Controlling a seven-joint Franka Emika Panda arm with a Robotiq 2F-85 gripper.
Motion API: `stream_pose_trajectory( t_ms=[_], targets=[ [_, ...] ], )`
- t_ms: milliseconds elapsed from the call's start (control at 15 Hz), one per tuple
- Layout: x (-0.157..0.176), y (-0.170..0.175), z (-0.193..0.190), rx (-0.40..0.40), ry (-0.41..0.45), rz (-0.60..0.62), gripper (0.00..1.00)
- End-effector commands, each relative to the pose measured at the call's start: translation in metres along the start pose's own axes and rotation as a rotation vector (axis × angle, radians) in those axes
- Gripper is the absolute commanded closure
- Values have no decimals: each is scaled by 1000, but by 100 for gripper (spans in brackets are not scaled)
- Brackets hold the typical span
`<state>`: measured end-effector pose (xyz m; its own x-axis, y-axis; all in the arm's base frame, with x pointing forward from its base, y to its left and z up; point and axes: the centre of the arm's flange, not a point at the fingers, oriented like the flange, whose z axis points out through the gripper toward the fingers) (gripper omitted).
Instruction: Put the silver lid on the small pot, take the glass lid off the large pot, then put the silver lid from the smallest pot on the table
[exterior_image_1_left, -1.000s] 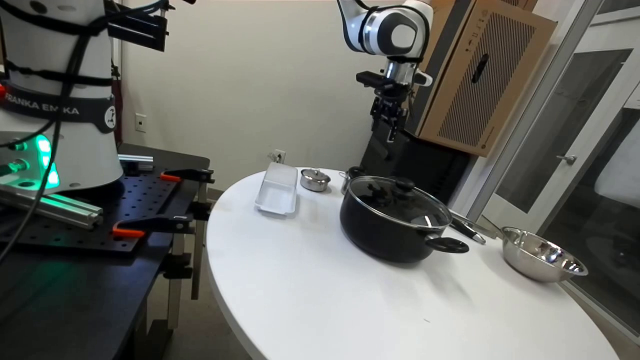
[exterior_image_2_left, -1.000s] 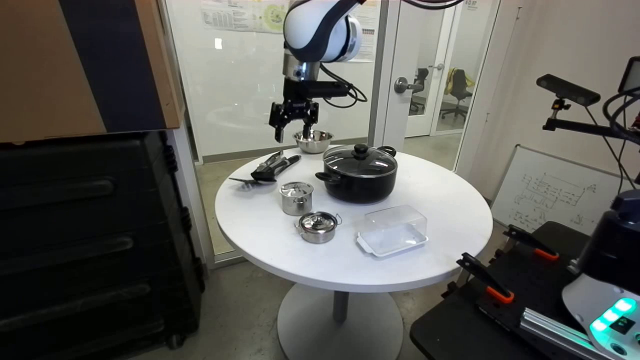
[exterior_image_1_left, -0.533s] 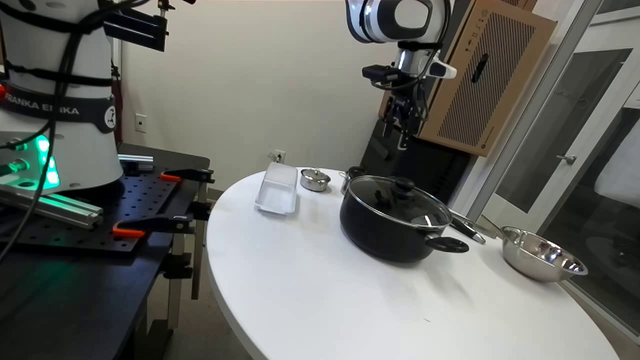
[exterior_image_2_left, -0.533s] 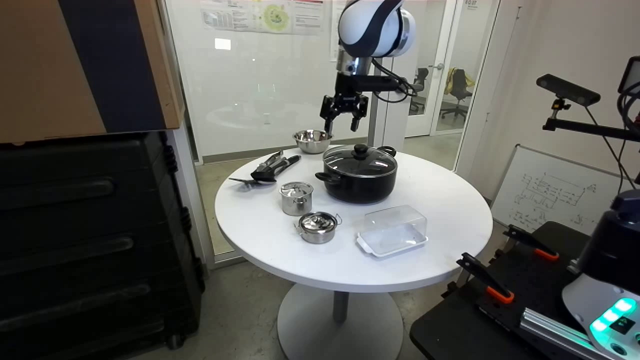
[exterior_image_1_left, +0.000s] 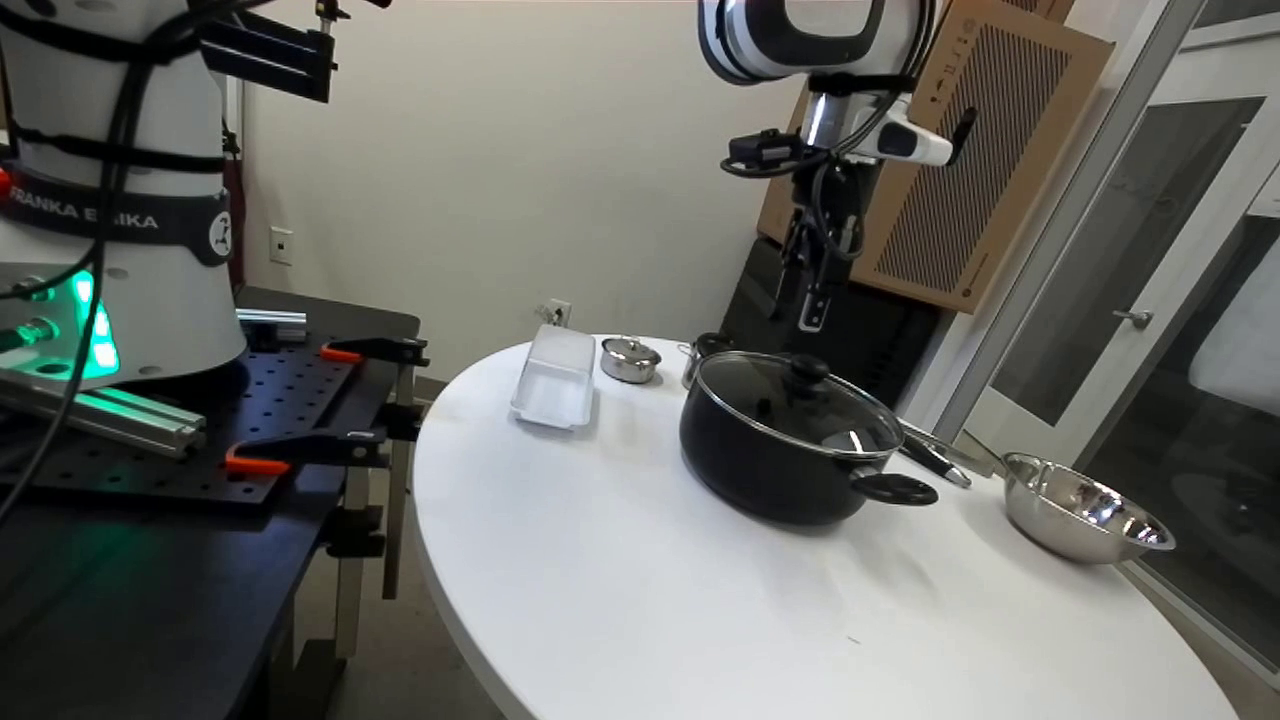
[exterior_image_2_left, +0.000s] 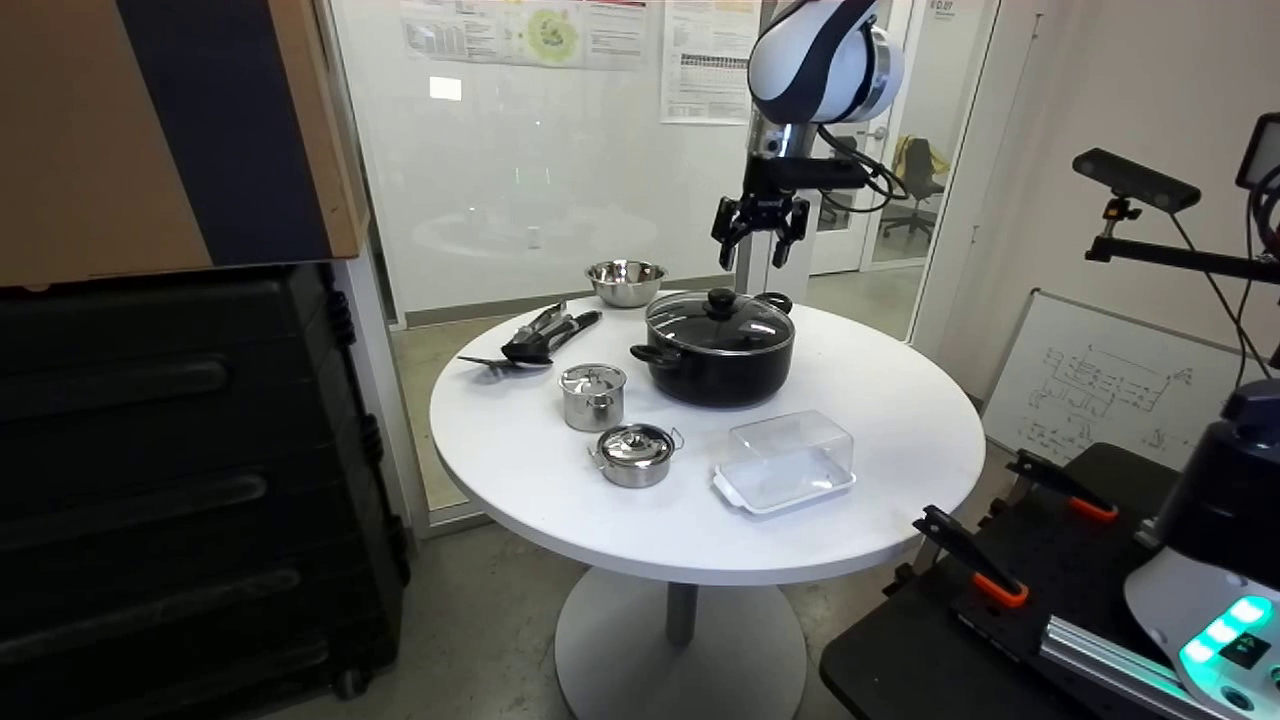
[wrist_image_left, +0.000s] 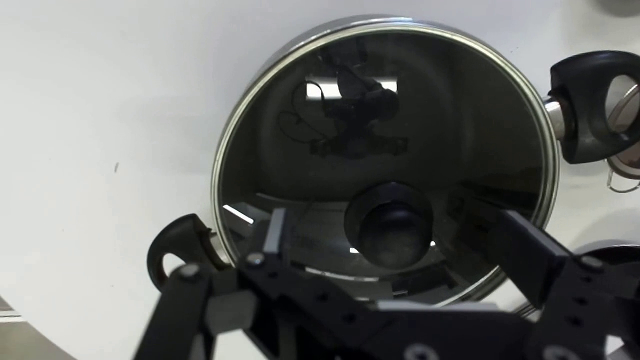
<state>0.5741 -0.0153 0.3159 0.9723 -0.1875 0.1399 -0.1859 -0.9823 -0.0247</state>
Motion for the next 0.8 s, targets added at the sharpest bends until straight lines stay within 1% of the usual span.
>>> stream_pose_trajectory(
  t_ms=[0,400,733],
  targets=[
    [11,-4,9,15,14,35,0],
    [41,-23,25,11,4,40,0],
    [48,-30,37,7,-16,55,0]
  ],
)
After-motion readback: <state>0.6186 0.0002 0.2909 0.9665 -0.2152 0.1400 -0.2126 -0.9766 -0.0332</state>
